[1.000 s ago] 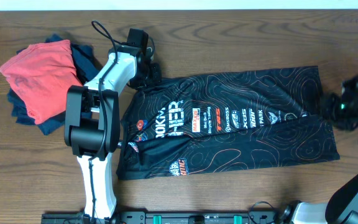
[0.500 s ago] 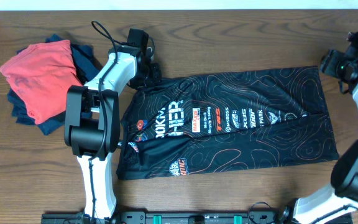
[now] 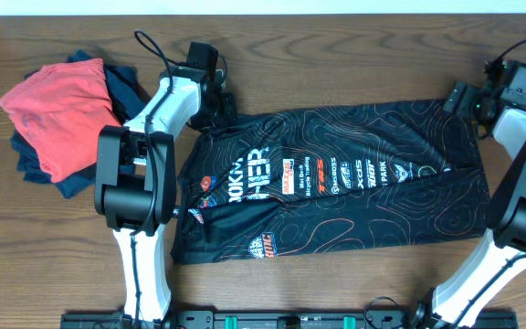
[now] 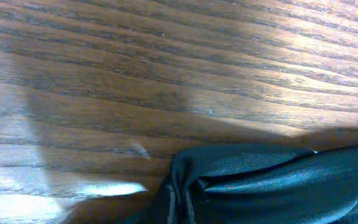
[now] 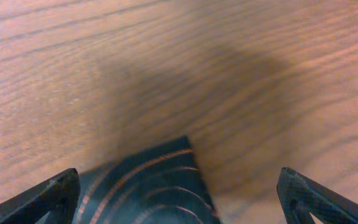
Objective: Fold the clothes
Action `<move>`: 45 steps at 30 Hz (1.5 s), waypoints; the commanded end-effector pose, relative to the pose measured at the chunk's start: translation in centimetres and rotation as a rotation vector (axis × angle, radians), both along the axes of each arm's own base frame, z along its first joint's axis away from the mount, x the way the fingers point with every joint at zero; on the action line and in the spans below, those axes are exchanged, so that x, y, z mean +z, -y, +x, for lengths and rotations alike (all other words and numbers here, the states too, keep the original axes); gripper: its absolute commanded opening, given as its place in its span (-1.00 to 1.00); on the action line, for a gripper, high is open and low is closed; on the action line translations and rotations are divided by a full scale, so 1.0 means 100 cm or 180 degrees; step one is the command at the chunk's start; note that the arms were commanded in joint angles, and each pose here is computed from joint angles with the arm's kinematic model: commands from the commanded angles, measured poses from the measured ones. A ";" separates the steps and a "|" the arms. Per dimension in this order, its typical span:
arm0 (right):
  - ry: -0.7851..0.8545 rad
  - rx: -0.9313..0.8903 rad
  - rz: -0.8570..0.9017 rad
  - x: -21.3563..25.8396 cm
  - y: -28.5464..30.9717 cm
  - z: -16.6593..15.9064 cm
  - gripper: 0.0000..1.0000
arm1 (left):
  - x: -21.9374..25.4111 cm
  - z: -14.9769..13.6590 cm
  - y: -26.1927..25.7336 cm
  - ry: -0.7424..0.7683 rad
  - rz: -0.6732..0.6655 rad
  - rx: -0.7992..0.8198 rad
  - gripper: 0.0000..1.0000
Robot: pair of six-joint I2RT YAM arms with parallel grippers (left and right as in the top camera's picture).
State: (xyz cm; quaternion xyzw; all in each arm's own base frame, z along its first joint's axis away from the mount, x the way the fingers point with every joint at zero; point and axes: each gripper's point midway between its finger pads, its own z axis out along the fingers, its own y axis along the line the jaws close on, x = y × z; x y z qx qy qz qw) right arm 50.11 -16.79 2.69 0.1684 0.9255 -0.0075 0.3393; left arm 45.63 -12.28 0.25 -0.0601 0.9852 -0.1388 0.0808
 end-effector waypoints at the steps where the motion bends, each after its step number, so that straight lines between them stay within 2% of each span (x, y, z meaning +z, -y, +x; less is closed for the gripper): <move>1: -0.0063 0.0115 -0.0027 -0.015 -0.015 0.007 0.99 | 0.002 0.003 0.000 0.0032 0.0020 0.0005 -0.88; 5: -0.0205 0.0045 -0.0202 -0.031 -0.017 0.006 0.94 | 0.002 0.003 0.000 0.0031 0.0021 0.0005 -0.88; 9: -0.0315 -0.0071 -0.0316 -0.041 -0.015 0.002 0.72 | 0.002 0.003 0.000 0.0031 0.0021 0.0005 -0.88; 11: -0.0324 -0.0150 -0.0267 -0.044 -0.015 0.001 0.51 | 0.002 0.003 0.000 0.0031 0.0021 0.0005 -0.88; 14: -0.0313 -0.0273 -0.0205 -0.045 -0.013 0.000 0.08 | 0.002 0.003 0.000 0.0028 0.0021 0.0005 -0.89; 16: -0.0306 -0.0310 -0.0194 -0.045 -0.012 0.000 -0.03 | 0.002 0.003 0.000 0.0021 0.0022 0.0005 -0.88; 21: -0.0313 -0.0339 -0.0216 -0.045 -0.010 -0.001 -0.04 | 0.002 0.001 0.000 0.0006 0.0025 0.0005 -0.88; 23: -0.0320 -0.0468 -0.0256 -0.045 -0.003 -0.003 0.10 | 0.002 0.001 0.000 -0.0001 0.0027 0.0004 -0.88; 27: -0.0297 -0.0533 -0.0270 -0.043 0.002 -0.003 0.22 | 0.002 0.001 0.000 -0.0002 0.0027 0.0004 -0.88; 45: -0.0056 -0.0957 -0.0004 -0.037 0.007 0.004 0.26 | 0.002 0.001 0.000 -0.0001 0.0027 0.0004 -0.88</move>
